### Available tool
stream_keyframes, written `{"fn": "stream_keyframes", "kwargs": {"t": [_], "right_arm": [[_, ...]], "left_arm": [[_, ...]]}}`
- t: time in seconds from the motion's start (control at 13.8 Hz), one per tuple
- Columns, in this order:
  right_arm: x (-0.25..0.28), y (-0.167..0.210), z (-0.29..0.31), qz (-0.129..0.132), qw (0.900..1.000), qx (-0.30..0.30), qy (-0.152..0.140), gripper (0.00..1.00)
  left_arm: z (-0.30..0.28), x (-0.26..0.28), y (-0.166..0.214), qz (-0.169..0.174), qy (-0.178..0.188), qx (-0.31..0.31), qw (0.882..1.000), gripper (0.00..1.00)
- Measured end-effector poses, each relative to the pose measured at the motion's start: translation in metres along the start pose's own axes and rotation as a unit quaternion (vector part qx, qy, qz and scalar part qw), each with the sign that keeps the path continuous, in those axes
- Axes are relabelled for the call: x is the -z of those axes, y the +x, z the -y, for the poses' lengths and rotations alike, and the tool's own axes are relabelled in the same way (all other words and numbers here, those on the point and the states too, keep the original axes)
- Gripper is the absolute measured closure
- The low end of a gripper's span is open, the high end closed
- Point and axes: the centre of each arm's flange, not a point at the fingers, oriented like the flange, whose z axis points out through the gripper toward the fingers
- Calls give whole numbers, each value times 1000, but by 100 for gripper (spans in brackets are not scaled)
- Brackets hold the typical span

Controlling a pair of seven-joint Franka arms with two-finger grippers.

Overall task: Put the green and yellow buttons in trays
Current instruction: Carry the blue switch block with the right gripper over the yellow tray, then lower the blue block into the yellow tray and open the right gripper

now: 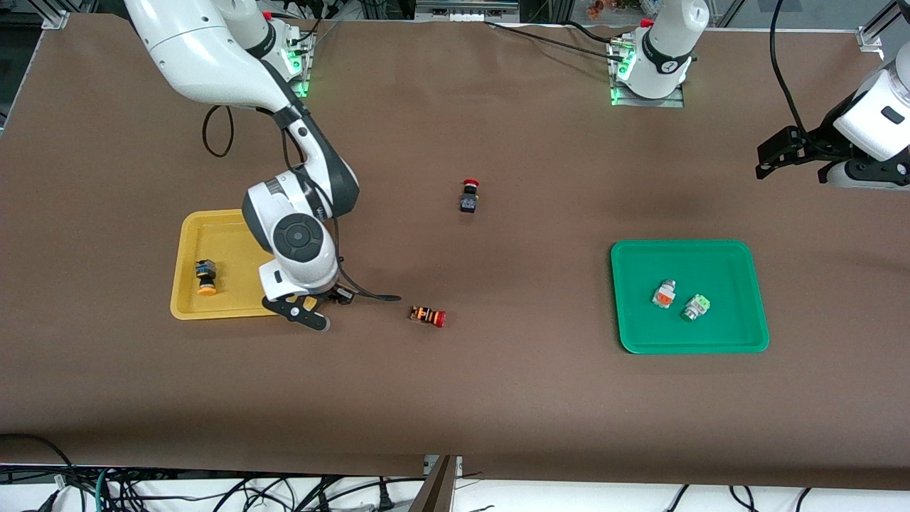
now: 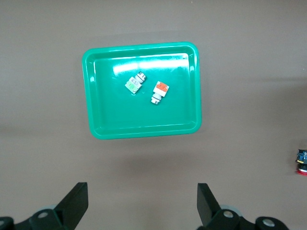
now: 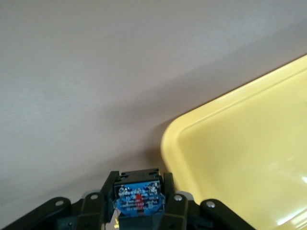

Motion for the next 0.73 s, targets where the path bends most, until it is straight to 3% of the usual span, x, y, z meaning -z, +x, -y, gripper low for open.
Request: {"fn": "stream_keyframes", "kwargs": {"t": [0.29, 0.73], "right_arm": [[-3, 15, -37, 4, 1000, 28, -1, 59], [-41, 17, -90, -12, 998, 56, 30, 59]], "left_arm": [[0, 0, 0, 0, 0, 0, 1000, 0], [-1, 0, 0, 0, 0, -1, 1000, 0]]}}
